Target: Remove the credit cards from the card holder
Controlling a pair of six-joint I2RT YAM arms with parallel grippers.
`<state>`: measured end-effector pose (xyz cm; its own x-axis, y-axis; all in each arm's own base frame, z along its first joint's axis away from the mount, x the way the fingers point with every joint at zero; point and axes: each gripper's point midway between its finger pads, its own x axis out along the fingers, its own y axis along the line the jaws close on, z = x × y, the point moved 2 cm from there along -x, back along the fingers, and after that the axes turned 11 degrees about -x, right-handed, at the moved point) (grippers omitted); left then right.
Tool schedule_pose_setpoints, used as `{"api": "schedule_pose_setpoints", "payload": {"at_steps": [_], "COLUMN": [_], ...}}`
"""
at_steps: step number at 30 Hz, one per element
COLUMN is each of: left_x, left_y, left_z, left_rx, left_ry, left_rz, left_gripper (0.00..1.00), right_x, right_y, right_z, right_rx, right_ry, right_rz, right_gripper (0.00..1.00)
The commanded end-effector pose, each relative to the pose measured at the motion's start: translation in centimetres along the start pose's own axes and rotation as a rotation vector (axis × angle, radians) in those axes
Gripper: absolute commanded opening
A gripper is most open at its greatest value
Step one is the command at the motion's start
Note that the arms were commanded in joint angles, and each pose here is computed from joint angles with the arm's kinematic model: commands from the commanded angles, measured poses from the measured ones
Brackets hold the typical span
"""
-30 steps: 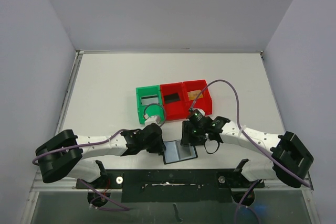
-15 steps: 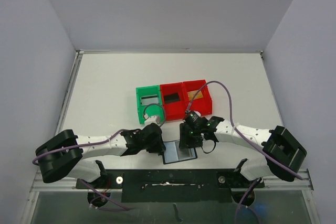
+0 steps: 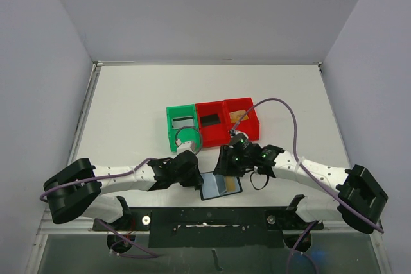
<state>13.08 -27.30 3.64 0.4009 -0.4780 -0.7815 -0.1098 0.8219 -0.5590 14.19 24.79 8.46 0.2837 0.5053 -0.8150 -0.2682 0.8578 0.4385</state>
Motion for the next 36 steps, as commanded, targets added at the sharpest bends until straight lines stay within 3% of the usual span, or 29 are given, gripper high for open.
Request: {"api": "schedule_pose_setpoints", "payload": {"at_steps": [1,14,22,27,36], "left_x": [0.0,-0.7,-2.4,-3.8,-7.2], "left_y": [-1.4,-1.0,-0.2,-0.2,-5.5], "left_z": [0.6,0.9,1.5,2.2,4.7], "left_rx": [-0.014,-0.026,-0.048,-0.060,-0.042], "left_ry": [-0.020,-0.042,-0.077,-0.107,-0.173], "left_rz": [-0.051,-0.039,-0.019,-0.024,-0.154], "left_gripper": [0.10,0.11,0.28,0.38,0.43], "right_x": [-0.4,0.9,-0.2,-1.0,-1.2], "right_y": [2.1,5.3,2.5,1.0,-0.5], "right_z": [1.0,0.5,2.2,2.7,2.7], "right_rx": [-0.005,0.035,0.077,0.125,0.149], "right_ry": [-0.045,-0.018,-0.133,-0.209,-0.319], "right_rz": [0.097,0.337,0.199,0.214,0.212], "right_gripper": [0.42,0.45,0.48,0.51,0.58]}}
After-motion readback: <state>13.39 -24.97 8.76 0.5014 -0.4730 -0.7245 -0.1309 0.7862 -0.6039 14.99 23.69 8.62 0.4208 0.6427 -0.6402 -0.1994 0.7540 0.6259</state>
